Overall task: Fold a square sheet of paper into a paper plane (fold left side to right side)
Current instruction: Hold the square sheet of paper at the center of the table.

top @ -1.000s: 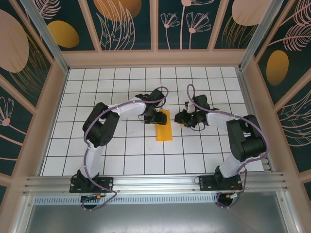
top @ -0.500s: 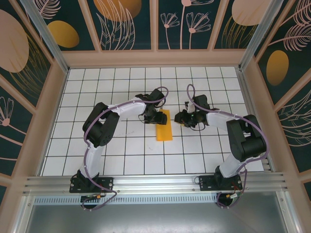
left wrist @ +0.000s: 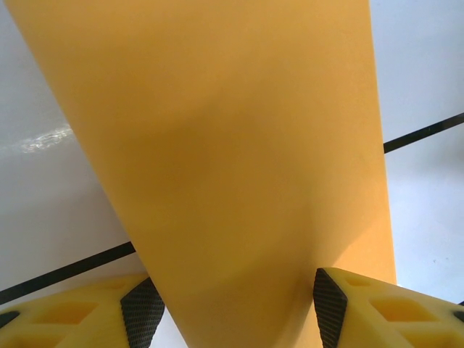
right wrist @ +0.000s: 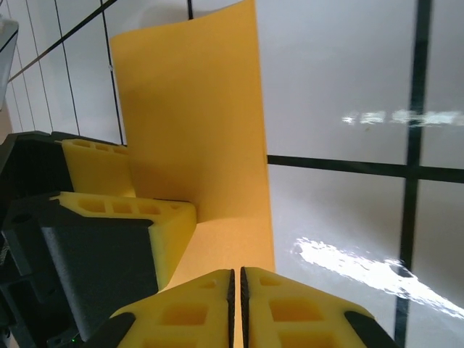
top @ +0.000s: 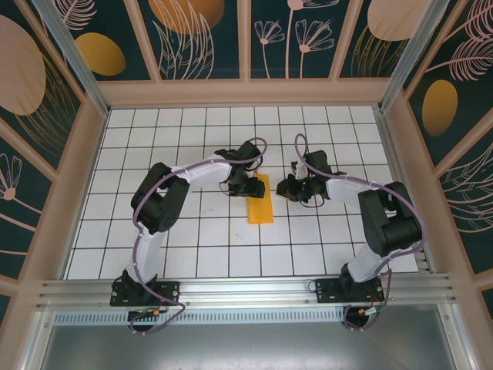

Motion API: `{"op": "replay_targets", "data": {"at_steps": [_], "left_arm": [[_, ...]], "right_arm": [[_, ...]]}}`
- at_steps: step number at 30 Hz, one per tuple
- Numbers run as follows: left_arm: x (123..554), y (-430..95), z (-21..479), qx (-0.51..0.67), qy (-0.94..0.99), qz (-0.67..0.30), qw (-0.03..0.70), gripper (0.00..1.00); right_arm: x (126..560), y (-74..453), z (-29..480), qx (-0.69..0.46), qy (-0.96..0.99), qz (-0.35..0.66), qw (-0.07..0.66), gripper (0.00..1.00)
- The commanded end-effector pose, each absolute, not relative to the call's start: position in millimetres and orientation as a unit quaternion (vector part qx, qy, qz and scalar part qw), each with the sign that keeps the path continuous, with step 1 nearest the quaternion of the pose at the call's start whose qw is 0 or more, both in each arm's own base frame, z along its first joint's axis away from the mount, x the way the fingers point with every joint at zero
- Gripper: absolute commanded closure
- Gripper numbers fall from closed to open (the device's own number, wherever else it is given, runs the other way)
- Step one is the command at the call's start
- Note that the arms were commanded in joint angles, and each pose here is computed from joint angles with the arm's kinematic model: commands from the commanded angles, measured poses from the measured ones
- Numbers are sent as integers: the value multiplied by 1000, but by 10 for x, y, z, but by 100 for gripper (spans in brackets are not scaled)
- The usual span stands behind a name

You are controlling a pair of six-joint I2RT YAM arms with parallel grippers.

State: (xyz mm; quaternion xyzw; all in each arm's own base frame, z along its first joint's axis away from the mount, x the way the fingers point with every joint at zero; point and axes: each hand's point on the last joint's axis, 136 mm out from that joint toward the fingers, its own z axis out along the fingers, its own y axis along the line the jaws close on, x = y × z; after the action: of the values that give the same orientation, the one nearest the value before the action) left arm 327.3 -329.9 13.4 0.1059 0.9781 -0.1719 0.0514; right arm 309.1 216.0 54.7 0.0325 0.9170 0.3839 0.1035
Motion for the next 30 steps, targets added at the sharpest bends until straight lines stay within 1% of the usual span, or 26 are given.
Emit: {"op": "replay_targets", "data": {"at_steps": [1, 19, 30], "left_arm": [[3178, -3487, -472, 136, 972, -190, 31, 38], [3176, -3462, -494, 135, 973, -186, 30, 39], [3169, -3473, -495, 135, 973, -187, 30, 39]], "right_arm": [[3116, 2317, 587, 11, 911, 400, 98, 89], [3061, 2465, 447, 3, 916, 396, 73, 91], [3008, 2461, 251, 5, 929, 366, 50, 91]]}}
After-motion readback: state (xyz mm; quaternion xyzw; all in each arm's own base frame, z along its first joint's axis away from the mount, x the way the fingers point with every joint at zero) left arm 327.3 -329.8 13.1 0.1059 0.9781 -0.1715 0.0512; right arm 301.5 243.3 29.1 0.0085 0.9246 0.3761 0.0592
